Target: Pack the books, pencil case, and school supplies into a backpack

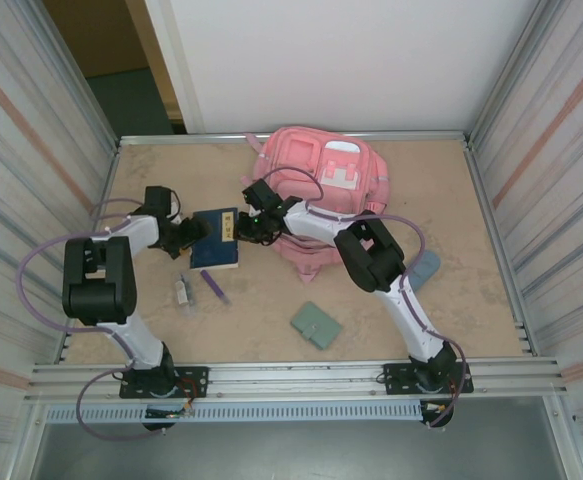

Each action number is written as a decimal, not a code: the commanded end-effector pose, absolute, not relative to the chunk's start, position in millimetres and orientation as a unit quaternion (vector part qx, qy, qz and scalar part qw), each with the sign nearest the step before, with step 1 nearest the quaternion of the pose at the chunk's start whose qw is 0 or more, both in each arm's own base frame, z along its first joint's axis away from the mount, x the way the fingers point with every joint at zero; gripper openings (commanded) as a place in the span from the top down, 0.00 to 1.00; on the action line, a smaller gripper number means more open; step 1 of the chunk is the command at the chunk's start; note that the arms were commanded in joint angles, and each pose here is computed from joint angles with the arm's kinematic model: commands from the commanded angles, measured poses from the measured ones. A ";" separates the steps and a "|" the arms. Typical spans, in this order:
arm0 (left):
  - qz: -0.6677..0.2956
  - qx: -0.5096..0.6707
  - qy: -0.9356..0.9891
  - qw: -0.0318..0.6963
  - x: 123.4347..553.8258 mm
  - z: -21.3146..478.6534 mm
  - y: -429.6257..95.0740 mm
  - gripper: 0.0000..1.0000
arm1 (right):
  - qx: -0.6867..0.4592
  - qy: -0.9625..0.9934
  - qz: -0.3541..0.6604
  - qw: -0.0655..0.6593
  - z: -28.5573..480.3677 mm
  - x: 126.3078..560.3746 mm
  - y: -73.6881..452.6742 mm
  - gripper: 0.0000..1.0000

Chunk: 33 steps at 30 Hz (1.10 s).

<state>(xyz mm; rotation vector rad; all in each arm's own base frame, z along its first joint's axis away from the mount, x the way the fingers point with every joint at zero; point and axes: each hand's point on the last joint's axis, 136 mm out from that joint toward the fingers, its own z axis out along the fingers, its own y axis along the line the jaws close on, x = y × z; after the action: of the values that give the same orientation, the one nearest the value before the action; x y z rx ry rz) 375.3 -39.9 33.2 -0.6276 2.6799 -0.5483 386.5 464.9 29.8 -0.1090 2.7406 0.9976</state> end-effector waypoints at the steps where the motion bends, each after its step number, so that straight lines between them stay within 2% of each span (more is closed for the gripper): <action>1: -0.264 -0.205 0.934 0.130 362.8 23.7 -65.9 0.27 | -0.074 0.940 0.322 0.088 -5.3 380.6 457.2 0.86; 4: -0.291 -0.193 0.928 0.128 364.8 26.2 -71.7 0.29 | -0.081 0.932 0.345 0.074 -5.3 378.7 462.0 0.87; 9: -0.375 -0.169 0.897 0.164 374.2 62.4 -89.8 0.31 | -0.106 0.922 0.364 0.080 -0.1 379.2 466.2 0.87; 18: -0.387 -0.220 0.885 0.136 365.9 68.7 -91.6 0.38 | -0.123 0.911 0.384 0.087 8.4 372.3 471.2 0.85; 21: -0.373 -0.230 0.888 0.139 361.6 70.0 -87.2 0.52 | -0.123 0.907 0.391 0.097 15.4 373.6 470.1 0.85; 25: -0.322 -0.257 0.898 0.154 355.4 70.1 -71.1 0.84 | -0.131 0.899 0.400 0.120 36.1 377.2 468.9 0.81; 27: -0.286 -0.271 0.907 0.150 351.8 68.4 -60.9 0.97 | -0.142 0.893 0.404 0.140 50.4 377.1 467.6 0.78; 28: -0.278 -0.271 0.909 0.149 351.5 71.0 -58.8 1.00 | -0.150 0.886 0.410 0.156 61.1 377.3 467.0 0.74; 31: -0.279 -0.275 0.907 0.152 350.3 81.7 -60.9 1.00 | -0.178 0.869 0.413 0.205 92.2 375.4 460.9 0.66; 33: -0.258 -0.273 0.914 0.152 343.1 92.7 -65.7 1.00 | -0.187 0.874 0.380 0.238 110.2 374.1 448.1 0.65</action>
<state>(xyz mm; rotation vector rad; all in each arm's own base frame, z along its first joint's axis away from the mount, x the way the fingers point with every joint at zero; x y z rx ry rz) 352.4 -67.0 73.8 -0.7630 2.6058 -0.8412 368.4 450.6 46.0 -0.4208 2.5738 1.1058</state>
